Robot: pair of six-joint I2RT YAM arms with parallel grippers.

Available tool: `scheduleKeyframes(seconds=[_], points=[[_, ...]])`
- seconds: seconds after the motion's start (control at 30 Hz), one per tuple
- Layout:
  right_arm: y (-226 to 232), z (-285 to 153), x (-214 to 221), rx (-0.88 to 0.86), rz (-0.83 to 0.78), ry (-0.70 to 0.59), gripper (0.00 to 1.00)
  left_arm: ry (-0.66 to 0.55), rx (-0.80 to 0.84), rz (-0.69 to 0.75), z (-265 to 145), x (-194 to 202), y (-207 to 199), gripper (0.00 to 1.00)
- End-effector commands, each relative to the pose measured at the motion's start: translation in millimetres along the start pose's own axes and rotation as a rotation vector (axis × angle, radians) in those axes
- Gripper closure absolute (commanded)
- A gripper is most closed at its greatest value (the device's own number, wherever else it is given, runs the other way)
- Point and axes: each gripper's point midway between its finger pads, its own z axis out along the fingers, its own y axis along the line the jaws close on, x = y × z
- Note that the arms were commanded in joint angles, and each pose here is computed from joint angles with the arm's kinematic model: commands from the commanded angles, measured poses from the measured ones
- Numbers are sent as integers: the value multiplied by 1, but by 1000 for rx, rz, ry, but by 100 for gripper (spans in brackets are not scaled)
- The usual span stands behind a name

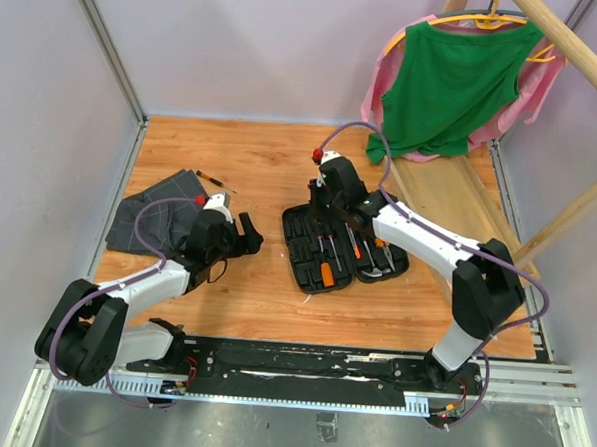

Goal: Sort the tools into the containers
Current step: Place the screwdriver in the storage box.

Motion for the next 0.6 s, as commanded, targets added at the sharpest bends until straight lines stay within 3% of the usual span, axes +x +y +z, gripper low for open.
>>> scheduleKeyframes(seconds=[0.0,0.57], points=[[0,18,8,-31,-11,83,99,-57,-25,14,0,-10,7,19],[-10,78,32,34,9,194,95,-57,-31,15,3,-7,9,20]])
